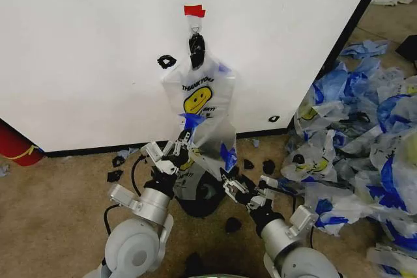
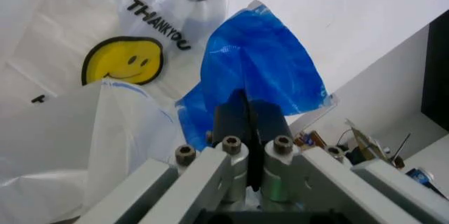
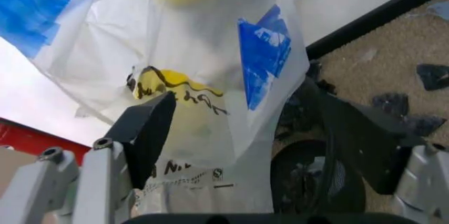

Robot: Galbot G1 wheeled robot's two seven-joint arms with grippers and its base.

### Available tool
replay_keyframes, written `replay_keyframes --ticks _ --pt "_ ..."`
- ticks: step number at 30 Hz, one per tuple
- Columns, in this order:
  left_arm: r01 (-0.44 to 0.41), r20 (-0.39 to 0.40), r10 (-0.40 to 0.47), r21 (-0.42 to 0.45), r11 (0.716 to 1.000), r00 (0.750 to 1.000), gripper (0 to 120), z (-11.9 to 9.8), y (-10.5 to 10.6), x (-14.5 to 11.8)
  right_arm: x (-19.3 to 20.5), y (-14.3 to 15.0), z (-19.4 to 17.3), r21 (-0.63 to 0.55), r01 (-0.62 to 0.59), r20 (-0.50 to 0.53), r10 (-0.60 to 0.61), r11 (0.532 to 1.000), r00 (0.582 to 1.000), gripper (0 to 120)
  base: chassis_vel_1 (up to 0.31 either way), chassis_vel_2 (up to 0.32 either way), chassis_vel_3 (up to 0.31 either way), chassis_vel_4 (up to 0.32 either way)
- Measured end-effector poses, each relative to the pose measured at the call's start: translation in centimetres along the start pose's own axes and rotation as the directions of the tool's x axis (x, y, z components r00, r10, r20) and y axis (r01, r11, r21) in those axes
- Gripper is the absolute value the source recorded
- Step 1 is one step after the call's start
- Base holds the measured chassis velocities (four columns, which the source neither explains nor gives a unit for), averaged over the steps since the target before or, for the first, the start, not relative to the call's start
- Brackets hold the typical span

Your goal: Pick up the garbage bag from the wall and place it over the trash bin.

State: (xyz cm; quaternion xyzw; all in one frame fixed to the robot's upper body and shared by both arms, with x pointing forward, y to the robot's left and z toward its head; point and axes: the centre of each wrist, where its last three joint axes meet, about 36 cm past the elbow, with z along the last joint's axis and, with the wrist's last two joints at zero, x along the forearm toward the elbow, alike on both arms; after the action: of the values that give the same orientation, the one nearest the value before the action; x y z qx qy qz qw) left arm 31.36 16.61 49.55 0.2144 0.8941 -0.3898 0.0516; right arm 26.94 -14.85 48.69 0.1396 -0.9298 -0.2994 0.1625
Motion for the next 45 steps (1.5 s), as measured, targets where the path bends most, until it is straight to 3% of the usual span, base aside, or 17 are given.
replay_keyframes --ticks 4,17,29,41,45 --pt "0.002 0.004 -0.002 -0.001 1.000 1.000 0 -0.1 0.0 0.1 -0.6 -0.1 0.3 0.014 -0.003 0.000 0.003 1.000 1.000 66 0.000 0.000 0.000 0.000" --pt "0.001 0.009 -0.001 -0.004 1.000 1.000 0 0.1 0.1 0.2 -1.6 -0.4 0.8 0.030 -0.018 0.003 0.018 0.999 1.000 57 0.000 0.000 0.000 0.000" --pt "0.001 0.009 -0.001 -0.009 1.000 1.000 0 0.7 0.4 0.0 -1.7 -0.3 1.4 0.040 -0.027 -0.010 0.028 0.999 1.000 22 0.000 0.000 0.000 0.000" --pt "0.003 0.012 -0.003 -0.011 1.000 1.000 0 1.1 0.5 0.1 -1.8 -0.9 1.6 0.063 -0.037 -0.005 0.037 0.997 0.999 19 0.000 0.000 0.000 0.000" --pt "0.003 0.013 -0.003 -0.010 1.000 1.000 0 1.1 0.5 0.1 -1.8 -1.2 1.6 0.074 -0.043 0.000 0.044 0.996 0.999 13 0.000 0.000 0.000 0.000"
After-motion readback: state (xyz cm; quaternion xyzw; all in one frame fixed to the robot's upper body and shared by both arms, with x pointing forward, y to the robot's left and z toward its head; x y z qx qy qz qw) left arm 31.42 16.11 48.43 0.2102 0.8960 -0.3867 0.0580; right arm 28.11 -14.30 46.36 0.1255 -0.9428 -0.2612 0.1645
